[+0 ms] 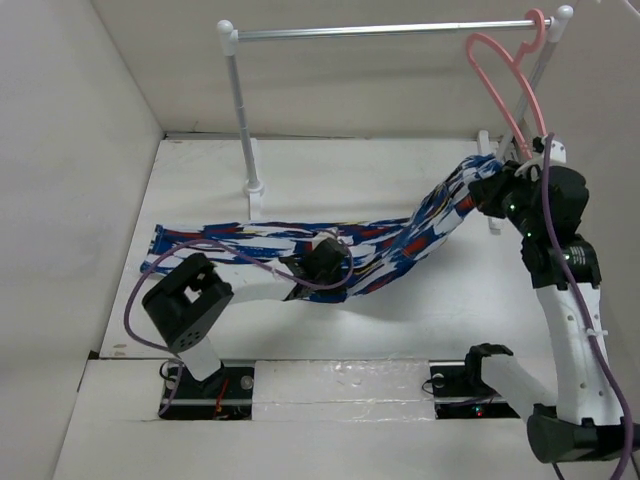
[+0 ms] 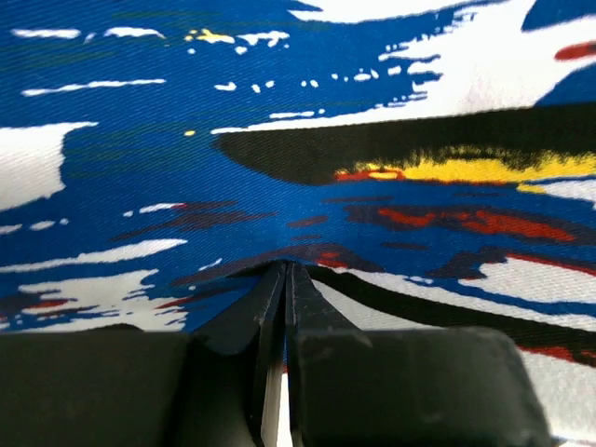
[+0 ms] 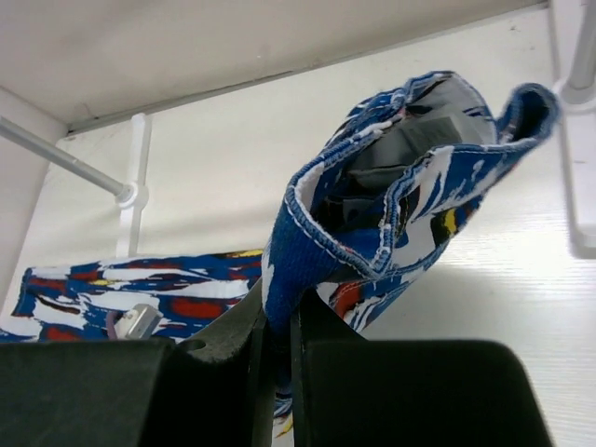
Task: Place the trousers on the hanger
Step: Fold the trousers at the center of the board.
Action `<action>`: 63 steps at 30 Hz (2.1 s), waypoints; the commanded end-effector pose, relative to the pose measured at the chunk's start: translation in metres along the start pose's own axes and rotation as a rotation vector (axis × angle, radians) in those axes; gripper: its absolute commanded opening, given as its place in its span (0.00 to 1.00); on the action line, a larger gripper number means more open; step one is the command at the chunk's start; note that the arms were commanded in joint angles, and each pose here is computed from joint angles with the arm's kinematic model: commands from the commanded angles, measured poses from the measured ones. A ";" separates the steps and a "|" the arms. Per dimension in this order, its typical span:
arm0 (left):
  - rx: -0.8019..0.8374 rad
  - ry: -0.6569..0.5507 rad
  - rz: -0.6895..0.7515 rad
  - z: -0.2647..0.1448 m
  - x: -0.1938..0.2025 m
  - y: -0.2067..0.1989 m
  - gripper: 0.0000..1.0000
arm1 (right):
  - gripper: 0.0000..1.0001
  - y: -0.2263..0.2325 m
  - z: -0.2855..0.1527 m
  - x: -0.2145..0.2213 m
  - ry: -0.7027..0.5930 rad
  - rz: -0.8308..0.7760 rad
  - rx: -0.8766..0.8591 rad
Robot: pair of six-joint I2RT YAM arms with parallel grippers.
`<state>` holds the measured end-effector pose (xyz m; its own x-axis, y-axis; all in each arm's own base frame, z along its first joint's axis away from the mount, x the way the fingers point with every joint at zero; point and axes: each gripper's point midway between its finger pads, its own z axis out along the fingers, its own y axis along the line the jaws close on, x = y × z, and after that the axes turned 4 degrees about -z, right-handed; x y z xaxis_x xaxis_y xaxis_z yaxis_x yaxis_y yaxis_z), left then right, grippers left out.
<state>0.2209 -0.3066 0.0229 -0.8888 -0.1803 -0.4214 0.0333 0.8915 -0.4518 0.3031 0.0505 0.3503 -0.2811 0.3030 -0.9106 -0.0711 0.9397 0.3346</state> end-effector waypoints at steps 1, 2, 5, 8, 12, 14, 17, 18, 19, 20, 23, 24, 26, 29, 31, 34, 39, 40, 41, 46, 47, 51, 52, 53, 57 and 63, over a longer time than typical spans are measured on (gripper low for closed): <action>0.027 -0.002 -0.011 0.017 0.000 -0.027 0.00 | 0.00 0.021 -0.029 -0.074 -0.193 -0.094 -0.113; 0.036 0.011 -0.007 0.021 0.005 -0.034 0.00 | 0.00 0.023 -0.031 -0.075 -0.182 -0.100 -0.129; 0.108 0.053 0.011 0.032 0.017 -0.074 0.00 | 0.00 0.027 -0.040 -0.092 -0.206 -0.137 -0.151; 0.193 0.063 0.063 0.032 0.026 -0.131 0.00 | 0.00 0.034 -0.038 -0.097 -0.197 -0.175 -0.185; 0.220 0.010 0.085 0.013 0.008 -0.162 0.00 | 0.00 0.046 -0.035 -0.105 -0.192 -0.223 -0.253; 0.189 -0.069 0.059 -0.011 -0.023 -0.146 0.00 | 0.00 0.054 -0.025 -0.101 -0.163 -0.232 -0.308; 0.116 -0.161 0.012 -0.034 -0.058 -0.101 0.00 | 0.00 0.076 -0.010 -0.096 -0.135 -0.260 -0.379; 0.068 -0.272 -0.041 -0.068 -0.104 -0.061 0.00 | 0.00 0.094 -0.003 -0.093 -0.127 -0.271 -0.422; 0.067 -0.273 -0.041 -0.068 -0.104 -0.061 0.00 | 0.00 0.094 -0.003 -0.093 -0.127 -0.271 -0.423; 0.079 -0.332 -0.066 -0.097 -0.125 -0.051 0.00 | 0.00 0.113 0.008 -0.085 -0.107 -0.277 -0.463; 0.010 -0.492 -0.158 -0.153 -0.185 0.011 0.00 | 0.00 0.148 0.030 -0.074 -0.092 -0.274 -0.506; 0.001 -0.542 -0.185 -0.170 -0.200 0.026 0.00 | 0.00 0.179 0.028 -0.062 -0.072 -0.280 -0.578; -0.018 -0.670 -0.263 -0.216 -0.236 0.071 0.01 | 0.00 0.212 0.036 -0.060 -0.090 -0.280 -0.614; -0.074 -0.788 -0.345 -0.266 -0.267 0.127 0.01 | 0.00 0.288 0.048 -0.025 -0.045 -0.281 -0.752; -0.090 -0.840 -0.353 -0.294 -0.282 0.136 0.01 | 0.00 0.343 0.061 0.032 0.054 -0.292 -0.838; -0.196 -0.942 -0.374 -0.331 -0.299 0.145 0.00 | 0.00 0.408 0.078 0.098 0.148 -0.280 -0.935; -0.267 -1.051 -0.413 -0.374 -0.315 0.154 0.06 | 0.78 0.473 0.058 0.210 0.382 -0.230 -1.143; -0.274 -1.042 -0.416 -0.372 -0.314 0.156 0.13 | 0.81 0.469 0.058 0.227 0.424 -0.242 -1.157; -0.256 -1.034 -0.405 -0.369 -0.313 0.153 0.23 | 0.82 0.461 0.056 0.226 0.436 -0.251 -1.164; -0.192 -0.835 -0.411 -0.285 -0.271 0.171 0.37 | 0.80 0.372 0.055 0.237 0.498 -0.327 -1.103; -0.146 -0.816 -0.397 -0.274 -0.268 0.167 0.37 | 0.77 0.359 0.044 0.219 0.456 -0.357 -1.113; -0.097 -0.605 -0.395 -0.192 -0.225 0.175 0.36 | 0.16 0.269 0.047 0.236 0.515 -0.413 -0.934; -0.074 -0.571 -0.378 -0.180 -0.221 0.169 0.37 | 0.06 0.251 0.049 0.243 0.533 -0.411 -0.898; -0.054 -0.534 -0.378 -0.162 -0.220 0.169 0.37 | 0.00 0.222 0.047 0.269 0.603 -0.412 -0.861; 0.004 -0.426 -0.380 -0.117 -0.214 0.169 0.37 | 0.00 0.150 0.055 0.283 0.625 -0.398 -0.699; -0.252 -0.334 -0.598 -0.085 -0.181 0.246 0.33 | 0.00 0.081 0.064 0.316 0.700 -0.344 -0.566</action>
<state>0.3471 -0.0509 0.0595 -0.6287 -0.6767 -0.3832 -0.4606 0.7210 -0.5176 0.2641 0.2389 0.0777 -0.6869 -0.3130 -0.6559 -0.6390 0.6900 0.3400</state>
